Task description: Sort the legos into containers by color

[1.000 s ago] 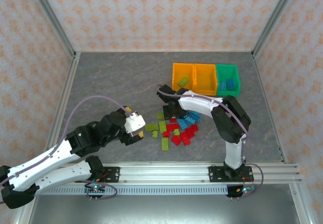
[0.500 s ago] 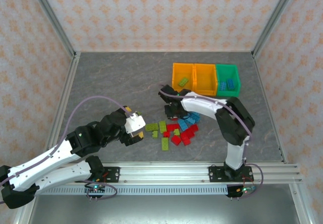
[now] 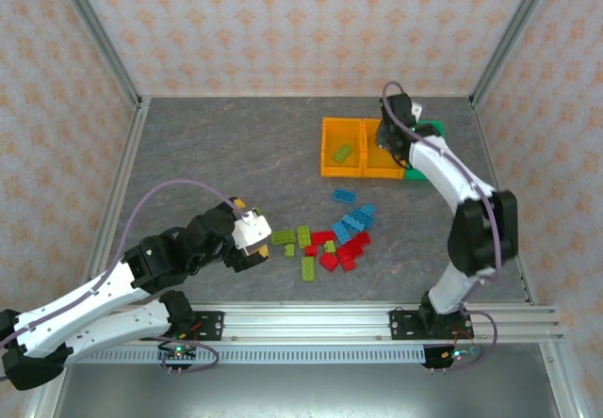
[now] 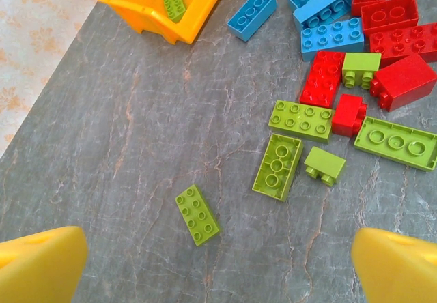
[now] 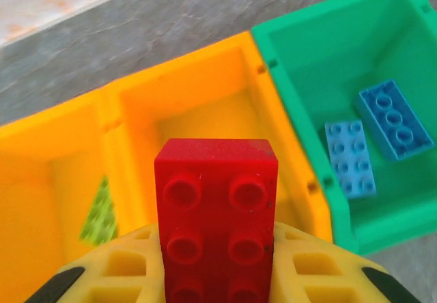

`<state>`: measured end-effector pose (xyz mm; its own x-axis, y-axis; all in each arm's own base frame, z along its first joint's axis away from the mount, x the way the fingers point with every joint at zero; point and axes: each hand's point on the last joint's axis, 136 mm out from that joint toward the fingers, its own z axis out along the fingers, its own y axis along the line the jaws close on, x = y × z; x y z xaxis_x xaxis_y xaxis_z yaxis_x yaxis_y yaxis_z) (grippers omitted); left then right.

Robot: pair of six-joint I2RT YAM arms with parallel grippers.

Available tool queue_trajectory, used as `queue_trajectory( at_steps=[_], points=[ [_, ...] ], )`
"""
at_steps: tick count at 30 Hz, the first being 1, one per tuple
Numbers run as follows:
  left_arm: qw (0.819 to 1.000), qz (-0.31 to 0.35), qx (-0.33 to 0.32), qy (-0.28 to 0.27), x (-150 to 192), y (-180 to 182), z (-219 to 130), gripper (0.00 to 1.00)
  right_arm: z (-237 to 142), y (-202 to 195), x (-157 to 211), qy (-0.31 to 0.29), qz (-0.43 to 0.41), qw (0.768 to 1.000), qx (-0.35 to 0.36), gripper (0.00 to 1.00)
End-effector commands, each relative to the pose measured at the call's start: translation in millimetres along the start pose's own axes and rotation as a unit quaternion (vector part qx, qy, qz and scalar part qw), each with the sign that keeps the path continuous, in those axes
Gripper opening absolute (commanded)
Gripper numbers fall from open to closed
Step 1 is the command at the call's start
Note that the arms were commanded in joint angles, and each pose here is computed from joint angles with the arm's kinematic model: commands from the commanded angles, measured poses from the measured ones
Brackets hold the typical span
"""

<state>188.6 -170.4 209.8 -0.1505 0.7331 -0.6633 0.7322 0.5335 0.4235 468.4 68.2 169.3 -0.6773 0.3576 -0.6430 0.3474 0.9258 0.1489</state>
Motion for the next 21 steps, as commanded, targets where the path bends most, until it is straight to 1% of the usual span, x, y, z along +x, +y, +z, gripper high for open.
queue_trajectory(
  at_steps=[1, 2, 4, 5, 7, 9, 12, 14, 16, 18, 19, 21],
  points=[
    [1.000, -0.004, -0.013, -0.007, -1, 5, 0, 1.00, 31, 10, 3, 0.040, -0.028, 0.999, -0.001, 0.26],
    [1.000, -0.006, -0.014, -0.008, -1, 6, 0, 1.00, 40, 11, 4, 0.047, -0.033, 0.998, 0.003, 0.29],
    [1.000, -0.006, -0.015, -0.006, 1, 6, 0, 1.00, 50, 12, 3, 0.057, -0.037, 0.998, 0.013, 0.37],
    [1.000, -0.005, -0.016, -0.005, 1, 6, 0, 1.00, 53, 12, 4, 0.062, -0.038, 0.997, 0.019, 0.41],
    [1.000, -0.005, -0.017, -0.006, 1, 6, 1, 1.00, 50, 13, 4, 0.067, -0.040, 0.997, 0.016, 0.45],
    [1.000, -0.005, -0.014, -0.006, 1, 5, 2, 1.00, 39, 11, 0, 0.059, -0.035, 0.998, 0.013, 0.49],
    [1.000, -0.006, -0.010, -0.007, 0, 4, 2, 1.00, 16, 6, -3, 0.050, -0.031, 0.998, 0.008, 0.51],
    [1.000, -0.005, -0.008, -0.007, -1, 3, 2, 1.00, -3, 2, 3, 0.054, -0.023, 0.998, -0.006, 0.52],
    [1.000, -0.005, -0.005, -0.007, -1, 2, 2, 1.00, -23, 5, 22, 0.063, -0.021, 0.997, -0.042, 0.54],
    [1.000, -0.003, -0.003, -0.009, -2, 2, 1, 1.00, -42, 12, 52, 0.073, -0.028, 0.993, -0.084, 0.59],
    [1.000, -0.003, -0.002, -0.010, -2, 2, 1, 1.00, -48, 13, 66, 0.078, -0.034, 0.992, -0.094, 0.61],
    [1.000, -0.002, 0.002, -0.011, -2, 0, 1, 1.00, -60, 26, 102, 0.084, -0.078, 0.986, -0.118, 0.65]
  ],
)
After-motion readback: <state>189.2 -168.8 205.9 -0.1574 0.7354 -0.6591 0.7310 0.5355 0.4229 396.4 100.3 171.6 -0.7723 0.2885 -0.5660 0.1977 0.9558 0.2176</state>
